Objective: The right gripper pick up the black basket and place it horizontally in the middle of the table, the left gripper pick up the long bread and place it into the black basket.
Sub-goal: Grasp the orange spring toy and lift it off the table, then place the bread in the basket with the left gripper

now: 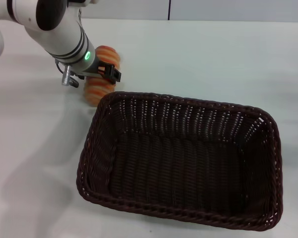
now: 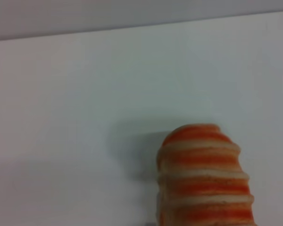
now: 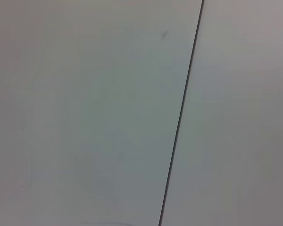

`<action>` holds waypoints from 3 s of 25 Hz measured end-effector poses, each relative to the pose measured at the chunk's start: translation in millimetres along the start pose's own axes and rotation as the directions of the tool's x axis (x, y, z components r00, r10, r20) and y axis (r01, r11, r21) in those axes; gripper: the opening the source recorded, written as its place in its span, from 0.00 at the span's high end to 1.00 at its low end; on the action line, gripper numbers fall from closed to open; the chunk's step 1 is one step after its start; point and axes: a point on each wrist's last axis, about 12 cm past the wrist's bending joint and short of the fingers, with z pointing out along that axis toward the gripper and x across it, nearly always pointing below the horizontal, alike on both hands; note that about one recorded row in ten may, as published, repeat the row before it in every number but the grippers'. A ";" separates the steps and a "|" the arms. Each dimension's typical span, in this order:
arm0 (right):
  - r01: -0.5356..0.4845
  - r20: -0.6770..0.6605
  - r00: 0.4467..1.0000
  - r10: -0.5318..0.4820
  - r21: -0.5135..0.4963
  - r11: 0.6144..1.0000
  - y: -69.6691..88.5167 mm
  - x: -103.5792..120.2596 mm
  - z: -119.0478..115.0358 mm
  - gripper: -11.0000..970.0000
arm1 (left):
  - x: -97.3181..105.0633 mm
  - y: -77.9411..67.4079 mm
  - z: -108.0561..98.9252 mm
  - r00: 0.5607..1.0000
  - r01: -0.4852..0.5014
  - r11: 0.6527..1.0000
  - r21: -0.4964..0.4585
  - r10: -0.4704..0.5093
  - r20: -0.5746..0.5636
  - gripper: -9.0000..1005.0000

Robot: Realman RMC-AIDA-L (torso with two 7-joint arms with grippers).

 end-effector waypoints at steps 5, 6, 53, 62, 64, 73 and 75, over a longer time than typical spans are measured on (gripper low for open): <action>0.000 0.000 1.000 0.000 0.000 1.000 -0.1 0.1 -0.1 0.66 | 1.0 -1.2 0.9 1.000 -0.006 1.000 -0.001 0.006 -0.005 0.16; 0.000 0.000 1.000 0.000 0.000 1.000 -0.1 0.1 -0.1 0.66 | 1.0 -1.3 0.9 1.000 -0.006 1.000 0.000 0.006 -0.005 0.16; 0.010 -0.017 1.000 -0.009 0.077 0.997 -10.2 -0.3 15.1 0.66 | 36.9 13.9 -147.9 0.654 -0.754 0.463 0.466 0.587 0.476 0.58; 0.006 -0.032 0.999 -0.003 0.093 0.996 -12.1 1.3 15.9 0.66 | 51.2 -2.3 -141.9 0.640 -0.750 0.325 0.576 0.576 0.508 0.65; 0.005 -0.033 0.999 -0.002 0.093 0.996 -11.5 1.3 16.2 0.66 | 53.2 -3.6 -138.1 0.646 -0.741 0.306 0.598 0.566 0.512 0.63; -0.001 -0.027 1.000 0.003 0.089 0.996 -9.6 -0.1 17.5 0.66 | 57.7 -7.7 -128.0 0.662 -0.727 0.315 0.611 0.561 0.498 0.33; -0.002 -0.025 1.000 0.004 0.087 0.996 -8.8 -0.4 18.0 0.66 | 56.9 -6.8 -126.2 0.668 -0.724 0.329 0.606 0.555 0.497 0.29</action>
